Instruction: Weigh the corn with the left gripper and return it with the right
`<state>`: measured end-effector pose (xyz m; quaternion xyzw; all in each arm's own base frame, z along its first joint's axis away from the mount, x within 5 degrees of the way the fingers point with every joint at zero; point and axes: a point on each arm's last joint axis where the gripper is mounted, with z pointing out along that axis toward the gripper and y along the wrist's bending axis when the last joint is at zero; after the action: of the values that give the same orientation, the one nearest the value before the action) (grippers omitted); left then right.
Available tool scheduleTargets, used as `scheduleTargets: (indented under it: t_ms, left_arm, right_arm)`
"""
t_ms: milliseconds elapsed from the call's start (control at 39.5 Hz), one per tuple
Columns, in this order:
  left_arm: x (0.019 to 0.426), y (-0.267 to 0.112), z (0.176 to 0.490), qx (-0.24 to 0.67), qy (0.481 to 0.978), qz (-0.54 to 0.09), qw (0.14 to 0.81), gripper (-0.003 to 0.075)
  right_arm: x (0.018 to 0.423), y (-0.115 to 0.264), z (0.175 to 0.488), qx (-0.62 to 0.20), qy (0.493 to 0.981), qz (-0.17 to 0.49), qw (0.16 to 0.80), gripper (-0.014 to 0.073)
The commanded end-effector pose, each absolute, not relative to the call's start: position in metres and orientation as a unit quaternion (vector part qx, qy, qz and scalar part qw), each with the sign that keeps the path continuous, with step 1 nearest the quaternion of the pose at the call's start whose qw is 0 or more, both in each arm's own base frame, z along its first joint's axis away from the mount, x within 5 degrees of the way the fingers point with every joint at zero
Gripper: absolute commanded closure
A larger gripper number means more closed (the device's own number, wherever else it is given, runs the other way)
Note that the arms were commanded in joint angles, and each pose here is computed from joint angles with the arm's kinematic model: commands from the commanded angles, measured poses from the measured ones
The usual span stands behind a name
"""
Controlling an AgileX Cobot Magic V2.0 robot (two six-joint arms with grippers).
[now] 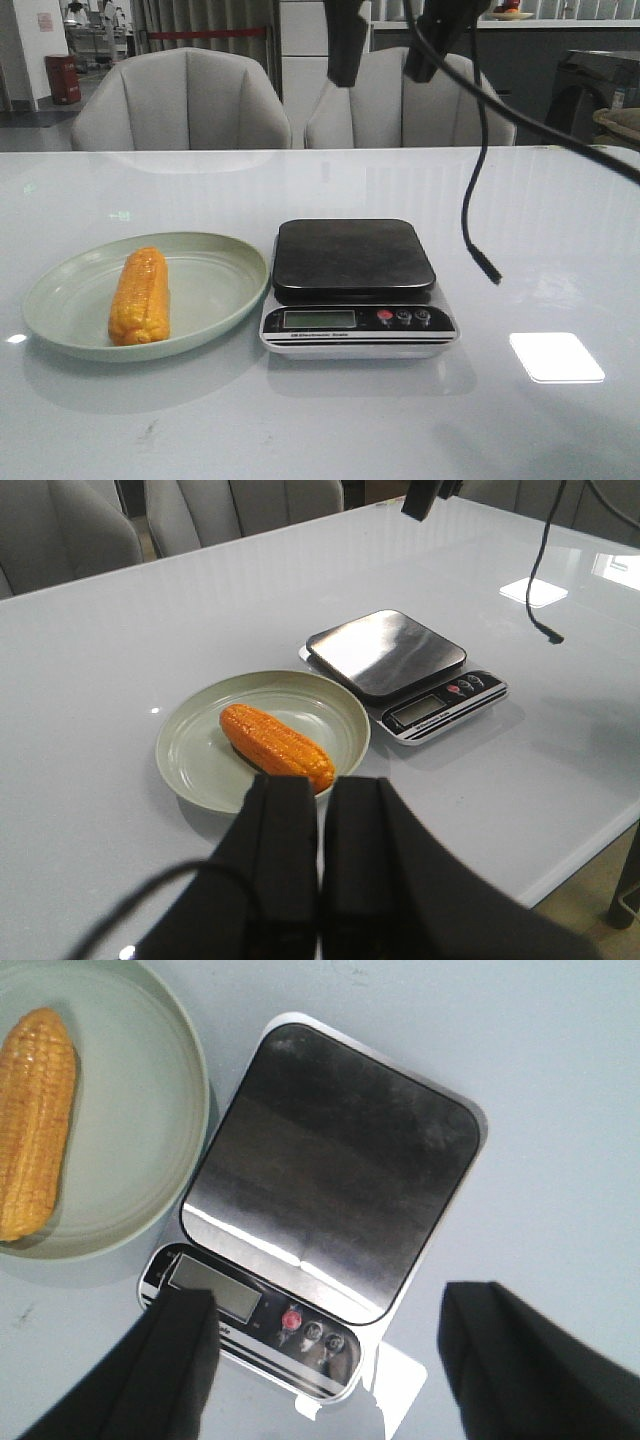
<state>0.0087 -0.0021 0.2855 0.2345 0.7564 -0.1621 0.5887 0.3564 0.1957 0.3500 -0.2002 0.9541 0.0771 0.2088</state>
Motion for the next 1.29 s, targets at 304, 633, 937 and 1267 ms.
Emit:
scheduleTargets:
  t_ms: [304,633,937,1267]
  left_arm:
    - [0.004,0.001,0.299,0.224,0.721,-0.179,0.630,0.0606]
    - [0.004,0.001,0.299,0.224,0.721,-0.179,0.630,0.0606]
    - [0.004,0.001,0.299,0.224,0.721,-0.179,0.630,0.0606]
    - [0.004,0.001,0.299,0.224,0.721,-0.179,0.630,0.0606]
  right_arm:
    - [0.287,0.152,0.392,-0.206,0.922,0.092,0.314,0.0037]
    - [0.219,0.116,0.378,-0.199,0.893,0.111,0.387,0.0037]
    - [0.160,0.085,0.365,-0.184,0.833,0.142,0.501,0.0037]
    - [0.097,0.052,0.340,-0.170,0.763,0.169,0.600,0.0037]
